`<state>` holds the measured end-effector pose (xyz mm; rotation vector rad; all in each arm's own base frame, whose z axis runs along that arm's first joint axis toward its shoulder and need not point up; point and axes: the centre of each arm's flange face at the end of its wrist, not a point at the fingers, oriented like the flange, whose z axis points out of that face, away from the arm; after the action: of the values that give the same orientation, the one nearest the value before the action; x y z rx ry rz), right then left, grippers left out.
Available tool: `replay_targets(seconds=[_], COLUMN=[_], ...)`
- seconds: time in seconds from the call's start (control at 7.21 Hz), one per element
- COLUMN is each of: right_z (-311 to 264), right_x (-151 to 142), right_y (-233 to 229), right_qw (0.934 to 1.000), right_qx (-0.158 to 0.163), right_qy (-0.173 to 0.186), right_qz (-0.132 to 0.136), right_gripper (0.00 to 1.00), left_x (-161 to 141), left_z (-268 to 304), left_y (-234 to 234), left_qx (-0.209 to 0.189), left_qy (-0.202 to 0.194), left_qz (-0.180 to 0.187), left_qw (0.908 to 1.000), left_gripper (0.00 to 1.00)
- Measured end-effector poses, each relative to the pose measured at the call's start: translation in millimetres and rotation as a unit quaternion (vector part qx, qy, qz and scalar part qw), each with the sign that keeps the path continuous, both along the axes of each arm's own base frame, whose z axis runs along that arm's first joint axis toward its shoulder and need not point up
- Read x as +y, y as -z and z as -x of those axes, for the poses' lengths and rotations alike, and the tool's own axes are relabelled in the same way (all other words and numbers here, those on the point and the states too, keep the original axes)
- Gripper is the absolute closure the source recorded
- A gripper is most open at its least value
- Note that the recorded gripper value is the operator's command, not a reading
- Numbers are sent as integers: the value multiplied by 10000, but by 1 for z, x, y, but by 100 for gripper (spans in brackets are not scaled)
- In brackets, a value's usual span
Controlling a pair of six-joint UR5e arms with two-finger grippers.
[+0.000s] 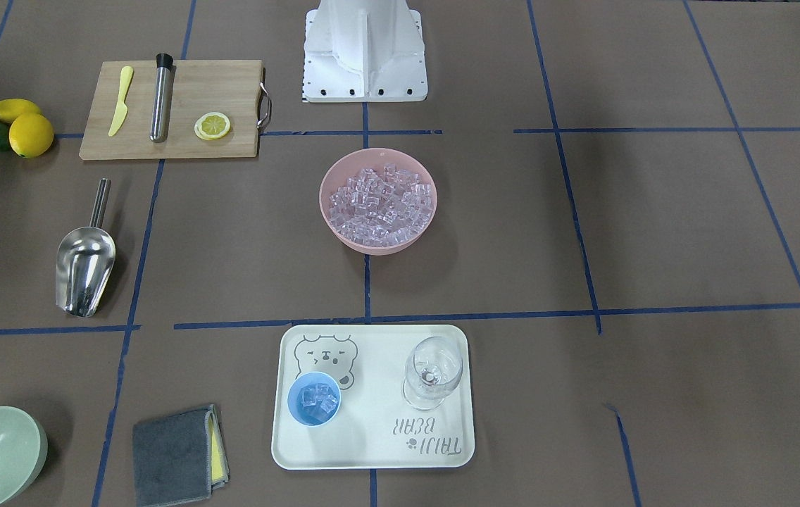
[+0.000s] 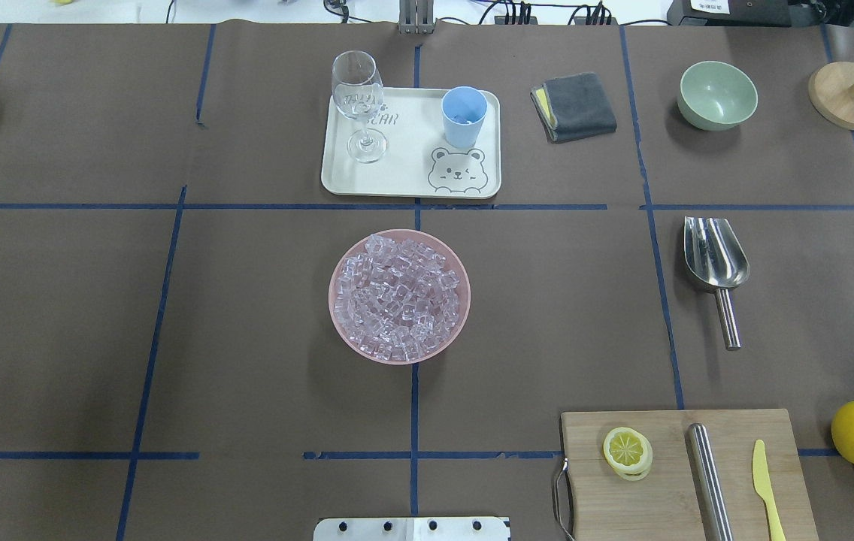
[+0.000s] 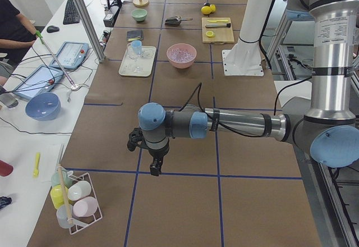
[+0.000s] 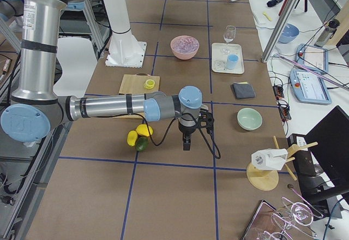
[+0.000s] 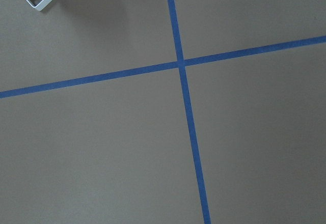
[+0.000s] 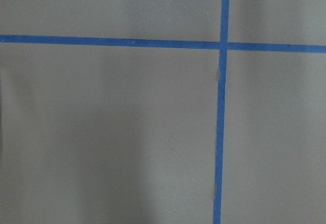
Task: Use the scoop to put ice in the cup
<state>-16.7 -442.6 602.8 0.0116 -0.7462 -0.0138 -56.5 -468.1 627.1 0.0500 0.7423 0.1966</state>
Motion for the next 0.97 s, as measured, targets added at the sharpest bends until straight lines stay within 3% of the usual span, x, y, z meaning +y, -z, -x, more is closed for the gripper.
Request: replay_targets(seconds=[0.97], right_z=[-14], right_x=[-1], right_y=[5], right_qw=[9999], right_qx=[-62], right_qy=[-136], right_qz=[-60], right_gripper=[0], left_x=[-2], left_z=[-1], left_y=[-9], left_qx=[11], left_qy=[-47], left_qz=[286], left_qw=[9996], left_gripper=[0])
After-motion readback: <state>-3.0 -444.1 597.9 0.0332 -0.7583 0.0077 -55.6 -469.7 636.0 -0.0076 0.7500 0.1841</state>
